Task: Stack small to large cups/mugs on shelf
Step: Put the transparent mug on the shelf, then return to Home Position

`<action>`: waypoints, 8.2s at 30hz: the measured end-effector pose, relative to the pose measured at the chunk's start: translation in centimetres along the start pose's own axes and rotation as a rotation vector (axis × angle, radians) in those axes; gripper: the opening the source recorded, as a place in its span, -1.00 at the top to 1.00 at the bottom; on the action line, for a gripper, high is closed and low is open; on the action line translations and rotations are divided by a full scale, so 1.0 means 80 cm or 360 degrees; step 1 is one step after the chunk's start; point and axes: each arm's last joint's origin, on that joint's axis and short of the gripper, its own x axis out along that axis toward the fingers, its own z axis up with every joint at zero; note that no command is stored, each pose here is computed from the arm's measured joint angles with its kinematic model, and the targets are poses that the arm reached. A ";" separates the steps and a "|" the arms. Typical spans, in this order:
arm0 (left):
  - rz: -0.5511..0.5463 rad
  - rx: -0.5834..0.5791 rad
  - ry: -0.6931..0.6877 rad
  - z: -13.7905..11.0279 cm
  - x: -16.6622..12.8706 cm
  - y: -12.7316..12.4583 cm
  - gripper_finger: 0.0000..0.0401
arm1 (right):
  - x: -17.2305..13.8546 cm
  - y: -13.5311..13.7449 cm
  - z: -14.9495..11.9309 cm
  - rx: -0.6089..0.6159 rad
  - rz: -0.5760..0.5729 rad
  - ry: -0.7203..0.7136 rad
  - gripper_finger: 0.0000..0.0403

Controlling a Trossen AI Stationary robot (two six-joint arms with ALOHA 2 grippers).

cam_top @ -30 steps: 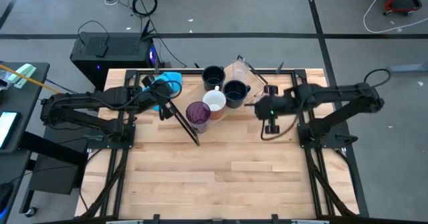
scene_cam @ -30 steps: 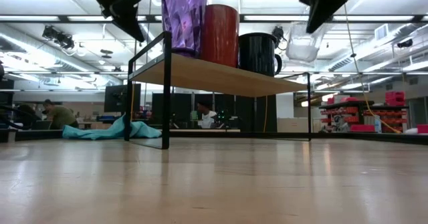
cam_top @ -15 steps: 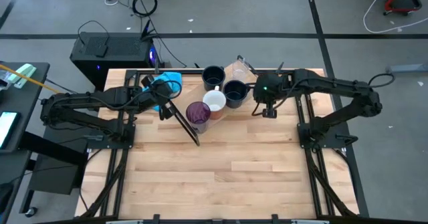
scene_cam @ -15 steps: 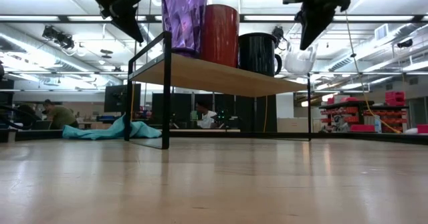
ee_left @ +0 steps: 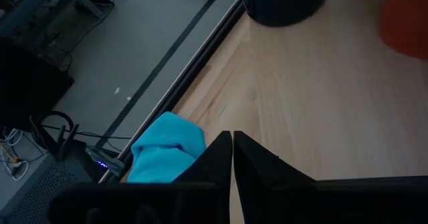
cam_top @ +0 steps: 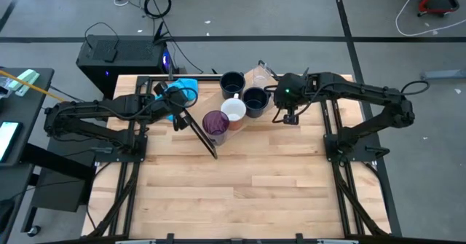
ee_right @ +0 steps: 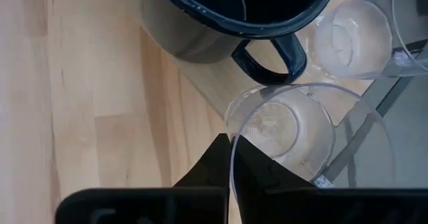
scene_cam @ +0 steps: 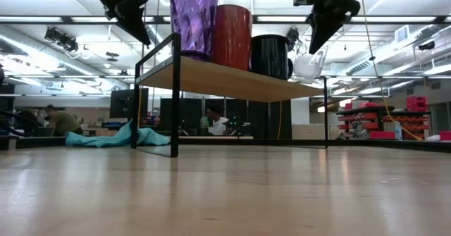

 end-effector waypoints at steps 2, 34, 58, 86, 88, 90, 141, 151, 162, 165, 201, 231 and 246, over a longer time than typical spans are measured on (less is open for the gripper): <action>0.0000 0.0003 -0.0002 0.000 0.000 0.000 0.89 | 0.000 0.000 0.000 -0.0008 0.0002 0.0000 0.93; 0.0001 0.0015 0.0004 0.000 0.000 0.000 0.93 | 0.018 -0.044 -0.001 0.0071 0.0042 -0.0086 0.72; -0.0008 0.0024 0.0018 -0.001 0.000 0.000 0.89 | 0.008 -0.050 0.003 0.0034 -0.0078 -0.0214 0.52; -0.0012 -0.0036 -0.0001 -0.006 -0.013 0.011 0.94 | -0.012 -0.030 -0.055 0.0395 0.0047 0.0036 0.54; -0.0012 -0.0035 -0.0001 -0.006 -0.013 0.011 0.94 | -0.002 -0.034 -0.058 0.0418 -0.0006 0.0052 0.54; -0.0012 -0.0035 -0.0002 -0.006 -0.013 0.011 0.92 | 0.005 -0.036 -0.062 0.0429 -0.0076 0.0079 0.55; -0.0431 -0.0093 -0.0338 -0.074 -0.046 -0.038 0.96 | -0.038 0.040 -0.108 0.0640 0.0543 -0.1188 0.58; -0.0725 -0.0241 -0.0655 -0.111 -0.049 -0.037 0.96 | -0.012 0.065 -0.129 0.0564 0.0580 -0.1732 0.59; -0.1025 -0.0419 -0.0916 -0.148 -0.044 -0.023 0.97 | 0.038 0.086 -0.180 0.0523 0.0512 -0.2075 0.72; -0.1094 -0.0442 -0.0997 -0.155 -0.043 -0.022 0.97 | 0.036 0.088 -0.194 0.0517 0.0502 -0.2136 0.78; -0.1367 -0.0630 -0.1075 -0.224 0.002 -0.049 0.93 | 0.084 0.109 -0.226 0.0385 0.0579 -0.1919 0.81; -0.1370 -0.0646 -0.1066 -0.224 0.002 -0.049 0.86 | 0.084 0.109 -0.226 0.0385 0.0579 -0.1919 0.81; -0.1371 -0.0646 -0.1066 -0.224 0.002 -0.049 0.88 | 0.084 0.109 -0.226 0.0385 0.0579 -0.1919 0.81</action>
